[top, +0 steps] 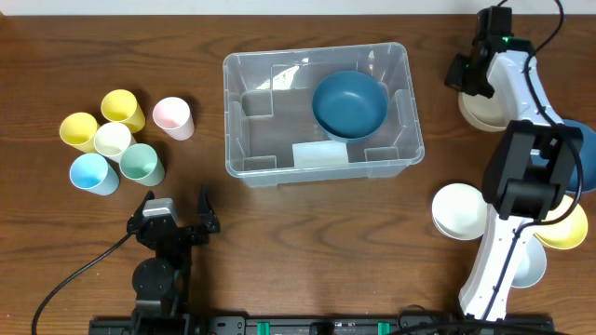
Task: Pack container
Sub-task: 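Grasp the cream bowl rim with the right gripper and lift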
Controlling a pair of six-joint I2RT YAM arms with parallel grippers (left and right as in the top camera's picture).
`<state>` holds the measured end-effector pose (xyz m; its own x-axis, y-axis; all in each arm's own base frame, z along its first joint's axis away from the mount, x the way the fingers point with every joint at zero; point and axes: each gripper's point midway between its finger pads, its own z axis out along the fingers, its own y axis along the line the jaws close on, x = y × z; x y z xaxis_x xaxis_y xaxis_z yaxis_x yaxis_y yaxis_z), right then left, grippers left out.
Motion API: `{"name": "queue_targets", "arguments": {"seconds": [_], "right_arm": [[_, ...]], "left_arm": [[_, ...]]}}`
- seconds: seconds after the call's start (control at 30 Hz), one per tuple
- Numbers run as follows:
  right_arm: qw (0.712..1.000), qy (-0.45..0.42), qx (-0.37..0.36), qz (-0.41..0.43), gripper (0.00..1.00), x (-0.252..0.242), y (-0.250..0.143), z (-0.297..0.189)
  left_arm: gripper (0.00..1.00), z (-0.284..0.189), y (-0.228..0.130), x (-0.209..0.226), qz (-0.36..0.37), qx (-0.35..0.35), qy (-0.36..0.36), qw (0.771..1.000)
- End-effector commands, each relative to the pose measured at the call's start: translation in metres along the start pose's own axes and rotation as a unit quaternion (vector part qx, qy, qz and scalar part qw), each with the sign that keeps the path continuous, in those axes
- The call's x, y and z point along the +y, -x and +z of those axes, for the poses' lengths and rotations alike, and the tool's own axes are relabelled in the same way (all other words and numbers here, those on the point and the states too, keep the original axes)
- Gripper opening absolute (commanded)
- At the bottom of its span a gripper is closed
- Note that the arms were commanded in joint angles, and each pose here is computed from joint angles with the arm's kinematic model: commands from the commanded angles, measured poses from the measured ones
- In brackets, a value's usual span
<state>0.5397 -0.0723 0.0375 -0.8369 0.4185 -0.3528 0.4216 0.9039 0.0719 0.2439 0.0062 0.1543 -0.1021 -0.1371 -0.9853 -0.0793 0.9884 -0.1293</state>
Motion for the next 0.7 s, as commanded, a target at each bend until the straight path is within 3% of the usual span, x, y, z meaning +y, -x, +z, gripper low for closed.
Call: {"name": "queue_targets", "arguments": {"seconds": [0.0,0.17,0.37,0.53,0.67], "right_arm": [[1.0,0.021,0.014,0.008,0.01,0.008,-0.004,-0.001],[1.0,0.021,-0.019,-0.013,0.01,0.01,0.016,-0.047],[0.993,0.049,-0.091,-0.065,0.01,0.033,0.031,-0.15],[0.979,0.089,-0.138,-0.12,0.01,0.075,0.01,-0.234],[0.967,0.124,-0.144,-0.167,0.01,0.119,-0.024,-0.27]], "left_arm": [[0.98,0.002,-0.019,0.004,0.005,0.025,0.006,1.0],[0.98,0.002,-0.019,0.004,0.005,0.025,0.006,1.0],[0.98,0.002,-0.019,0.004,0.005,0.025,0.006,1.0],[0.98,0.002,-0.019,0.004,0.005,0.025,0.006,1.0],[0.98,0.002,-0.019,0.004,0.005,0.025,0.006,1.0]]}}
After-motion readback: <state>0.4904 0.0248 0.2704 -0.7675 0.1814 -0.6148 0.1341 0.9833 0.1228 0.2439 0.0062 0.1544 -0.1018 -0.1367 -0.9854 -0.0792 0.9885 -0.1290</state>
